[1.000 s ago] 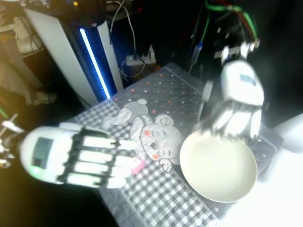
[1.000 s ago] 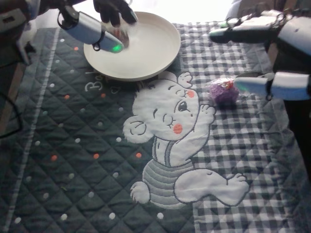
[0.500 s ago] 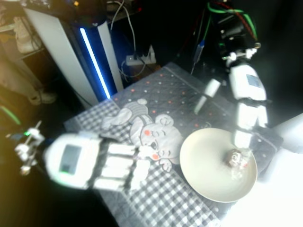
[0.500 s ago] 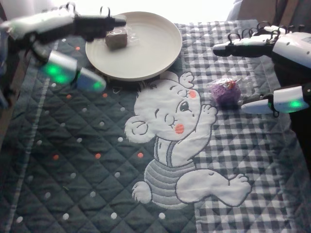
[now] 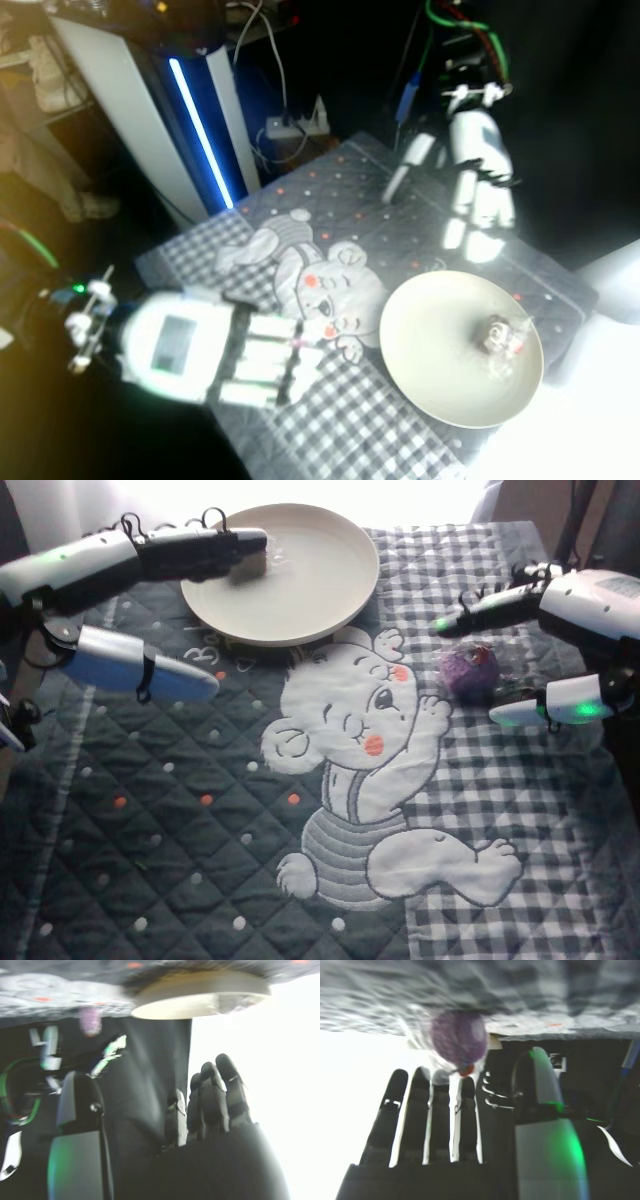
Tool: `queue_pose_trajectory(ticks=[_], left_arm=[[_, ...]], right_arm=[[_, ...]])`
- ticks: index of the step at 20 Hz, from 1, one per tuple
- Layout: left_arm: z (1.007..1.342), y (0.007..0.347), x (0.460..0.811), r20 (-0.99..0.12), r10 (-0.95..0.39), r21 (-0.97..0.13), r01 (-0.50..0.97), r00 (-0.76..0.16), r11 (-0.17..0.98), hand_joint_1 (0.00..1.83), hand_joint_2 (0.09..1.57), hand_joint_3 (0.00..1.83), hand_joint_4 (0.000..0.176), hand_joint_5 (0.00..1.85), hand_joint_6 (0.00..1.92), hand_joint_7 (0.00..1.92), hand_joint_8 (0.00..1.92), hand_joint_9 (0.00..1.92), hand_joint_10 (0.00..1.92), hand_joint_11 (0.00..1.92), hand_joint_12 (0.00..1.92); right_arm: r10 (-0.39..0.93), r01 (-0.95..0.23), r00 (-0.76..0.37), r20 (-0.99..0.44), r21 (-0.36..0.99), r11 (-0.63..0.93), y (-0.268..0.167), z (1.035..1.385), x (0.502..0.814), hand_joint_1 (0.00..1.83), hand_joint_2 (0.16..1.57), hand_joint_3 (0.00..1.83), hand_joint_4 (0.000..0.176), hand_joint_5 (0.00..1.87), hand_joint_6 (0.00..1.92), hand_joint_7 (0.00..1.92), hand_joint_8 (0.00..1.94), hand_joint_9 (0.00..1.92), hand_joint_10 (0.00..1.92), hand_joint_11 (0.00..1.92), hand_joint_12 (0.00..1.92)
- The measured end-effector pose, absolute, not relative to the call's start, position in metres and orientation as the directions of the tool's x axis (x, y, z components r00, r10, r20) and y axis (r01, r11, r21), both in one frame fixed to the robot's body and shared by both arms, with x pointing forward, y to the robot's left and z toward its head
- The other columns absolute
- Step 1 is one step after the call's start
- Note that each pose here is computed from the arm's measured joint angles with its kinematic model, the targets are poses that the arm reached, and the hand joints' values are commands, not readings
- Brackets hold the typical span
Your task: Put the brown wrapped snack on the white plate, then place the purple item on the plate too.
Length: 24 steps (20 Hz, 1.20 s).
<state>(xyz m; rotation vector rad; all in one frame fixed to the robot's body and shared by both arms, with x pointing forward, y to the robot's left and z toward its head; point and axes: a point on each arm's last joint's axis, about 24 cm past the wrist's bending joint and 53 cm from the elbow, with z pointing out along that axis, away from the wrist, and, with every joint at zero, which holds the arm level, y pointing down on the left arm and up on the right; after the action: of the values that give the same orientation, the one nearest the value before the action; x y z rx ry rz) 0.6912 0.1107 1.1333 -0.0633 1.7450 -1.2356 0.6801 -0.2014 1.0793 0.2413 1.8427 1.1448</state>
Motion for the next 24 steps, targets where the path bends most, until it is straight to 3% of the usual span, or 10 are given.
queue_pose_trajectory(ticks=[2, 7, 9, 11, 13, 16, 19, 22, 23, 24], left_arm=[[1.136, 0.116, 0.692, -0.652, -0.541, -0.758, 0.443, -0.531, 0.479, 0.78, 0.93, 0.0, 0.148, 0.2, 0.01, 0.27, 0.01, 0.35, 0.01, 0.03, 0.92], [1.139, 0.128, 0.691, -0.639, -0.568, -0.769, 0.434, -0.52, 0.469, 0.77, 0.95, 0.0, 0.128, 0.2, 0.0, 0.29, 0.0, 0.32, 0.0, 0.0, 0.86], [1.136, 0.129, 0.688, -0.635, -0.568, -0.773, 0.43, -0.525, 0.467, 0.74, 0.95, 0.0, 0.151, 0.18, 0.0, 0.28, 0.0, 0.32, 0.0, 0.0, 0.94], [1.134, 0.132, 0.688, -0.628, -0.574, -0.778, 0.42, -0.525, 0.468, 0.73, 0.94, 0.0, 0.109, 0.23, 0.01, 0.29, 0.0, 0.33, 0.0, 0.0, 1.0], [1.134, 0.142, 0.683, -0.613, -0.591, -0.79, 0.398, -0.524, 0.466, 0.75, 0.93, 0.0, 0.106, 0.21, 0.0, 0.29, 0.0, 0.33, 0.0, 0.0, 0.97], [1.137, 0.149, 0.674, -0.595, -0.613, -0.804, 0.402, -0.52, 0.439, 0.74, 0.92, 0.0, 0.113, 0.21, 0.01, 0.3, 0.0, 0.33, 0.0, 0.0, 1.0], [1.142, 0.151, 0.676, -0.588, -0.631, -0.808, 0.405, -0.507, 0.428, 0.77, 0.92, 0.0, 0.144, 0.21, 0.0, 0.27, 0.0, 0.32, 0.0, 0.0, 0.97], [1.144, 0.149, 0.674, -0.593, -0.625, -0.804, 0.418, -0.508, 0.423, 0.8, 0.92, 0.0, 0.097, 0.28, 0.01, 0.28, 0.0, 0.32, 0.0, 0.0, 0.97], [1.143, 0.149, 0.674, -0.592, -0.626, -0.805, 0.416, -0.508, 0.424, 0.84, 0.91, 0.0, 0.074, 0.3, 0.01, 0.3, 0.0, 0.33, 0.0, 0.0, 1.0], [1.143, 0.15, 0.675, -0.595, -0.624, -0.802, 0.415, -0.506, 0.429, 0.87, 0.9, 0.0, 0.059, 0.31, 0.01, 0.3, 0.0, 0.32, 0.0, 0.0, 0.95]], right_arm=[[0.582, -0.275, -0.558, -0.591, 0.794, 0.542, -0.199, 1.076, 0.681, 1.37, 1.1, 0.0, 0.0, 1.0, 0.88, 0.99, 0.93, 0.91, 1.17, 0.71, 1.14], [0.578, -0.277, -0.56, -0.594, 0.792, 0.545, -0.198, 1.074, 0.681, 1.38, 1.11, 0.0, 0.0, 1.01, 0.74, 0.97, 1.06, 0.9, 1.25, 0.74, 1.3], [0.585, -0.272, -0.561, -0.587, 0.797, 0.539, -0.199, 1.075, 0.682, 1.38, 1.11, 0.0, 0.0, 1.01, 0.73, 0.99, 1.04, 0.89, 1.27, 0.73, 1.32], [0.592, -0.28, -0.553, -0.586, 0.8, 0.53, -0.2, 1.085, 0.692, 1.38, 1.09, 0.0, 0.0, 1.02, 0.79, 1.04, 0.9, 0.93, 1.17, 0.73, 1.22], [0.568, -0.365, -0.518, -0.64, 0.766, 0.53, -0.183, 1.122, 0.708, 1.38, 1.11, 0.0, 0.0, 1.04, 0.74, 0.98, 1.01, 0.86, 1.28, 0.66, 1.28], [0.602, -0.512, -0.415, -0.682, 0.722, 0.465, -0.161, 1.197, 0.731, 1.38, 1.06, 0.0, 0.0, 1.15, 0.56, 1.13, 0.73, 0.98, 1.18, 0.7, 1.14], [0.536, -0.541, -0.414, -0.736, 0.672, 0.505, -0.115, 1.192, 0.754, 1.39, 1.05, 0.0, 0.0, 1.11, 0.73, 1.22, 0.53, 0.97, 1.09, 0.57, 1.23], [0.534, -0.521, -0.41, -0.739, 0.671, 0.528, -0.081, 1.189, 0.782, 1.39, 1.04, 0.0, 0.0, 1.05, 0.83, 1.26, 0.34, 1.09, 0.97, 0.75, 1.0], [0.536, -0.505, -0.407, -0.74, 0.671, 0.542, -0.077, 1.186, 0.79, 1.29, 1.06, 0.01, 0.0, 1.01, 0.85, 1.21, 0.65, 1.09, 0.54, 0.82, 1.03], [0.532, -0.495, -0.411, -0.74, 0.671, 0.552, -0.076, 1.182, 0.793, 1.16, 0.98, 0.0, 0.014, 0.76, 0.28, 0.96, 0.35, 1.0, 0.38, 0.67, 1.2]])
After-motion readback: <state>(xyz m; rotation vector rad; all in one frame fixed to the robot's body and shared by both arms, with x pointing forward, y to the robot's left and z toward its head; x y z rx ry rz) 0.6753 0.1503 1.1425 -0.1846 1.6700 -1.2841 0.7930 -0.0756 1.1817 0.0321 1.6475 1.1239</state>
